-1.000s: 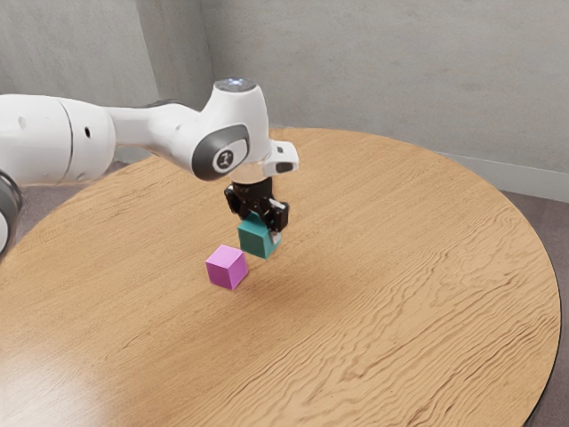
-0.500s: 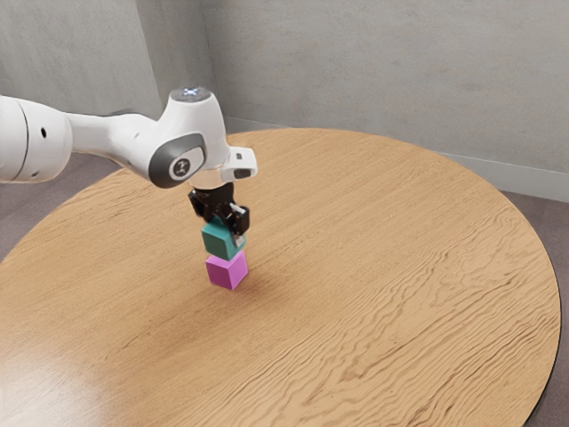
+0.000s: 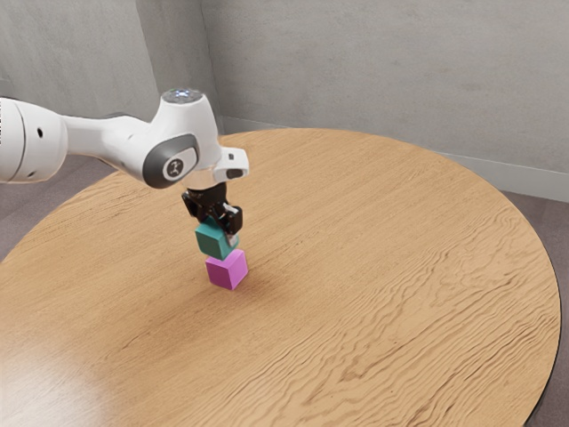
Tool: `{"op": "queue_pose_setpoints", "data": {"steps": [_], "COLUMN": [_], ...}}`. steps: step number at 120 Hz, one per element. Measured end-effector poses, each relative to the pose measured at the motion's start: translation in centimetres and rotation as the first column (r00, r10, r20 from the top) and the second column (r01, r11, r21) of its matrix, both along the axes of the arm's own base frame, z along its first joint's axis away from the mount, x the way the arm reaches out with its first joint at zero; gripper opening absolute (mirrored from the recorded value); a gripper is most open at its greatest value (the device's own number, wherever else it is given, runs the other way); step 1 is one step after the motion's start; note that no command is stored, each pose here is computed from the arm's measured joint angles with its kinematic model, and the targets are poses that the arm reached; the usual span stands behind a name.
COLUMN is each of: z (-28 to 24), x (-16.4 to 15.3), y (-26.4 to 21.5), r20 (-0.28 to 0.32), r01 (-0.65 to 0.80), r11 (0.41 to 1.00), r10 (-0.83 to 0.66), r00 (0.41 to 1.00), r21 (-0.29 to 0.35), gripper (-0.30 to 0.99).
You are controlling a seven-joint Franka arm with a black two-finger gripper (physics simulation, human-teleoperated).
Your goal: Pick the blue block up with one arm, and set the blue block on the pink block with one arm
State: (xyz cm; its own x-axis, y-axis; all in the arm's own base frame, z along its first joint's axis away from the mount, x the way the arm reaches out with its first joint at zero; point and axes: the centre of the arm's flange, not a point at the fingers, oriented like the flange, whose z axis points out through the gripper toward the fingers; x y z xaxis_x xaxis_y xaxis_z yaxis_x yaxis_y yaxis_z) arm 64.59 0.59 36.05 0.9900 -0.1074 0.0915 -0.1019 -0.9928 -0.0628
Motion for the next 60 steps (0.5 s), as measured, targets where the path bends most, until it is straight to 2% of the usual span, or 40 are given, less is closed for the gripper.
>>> {"op": "queue_pose_setpoints", "data": {"steps": [60], "z": [-1.4], "x": [1.5], "y": [0.5], "r20": [-0.003], "r01": [-0.001], "r11": [0.999], "r10": [0.001], "r00": [1.000], "r21": [-0.033], "gripper": [0.35]}}
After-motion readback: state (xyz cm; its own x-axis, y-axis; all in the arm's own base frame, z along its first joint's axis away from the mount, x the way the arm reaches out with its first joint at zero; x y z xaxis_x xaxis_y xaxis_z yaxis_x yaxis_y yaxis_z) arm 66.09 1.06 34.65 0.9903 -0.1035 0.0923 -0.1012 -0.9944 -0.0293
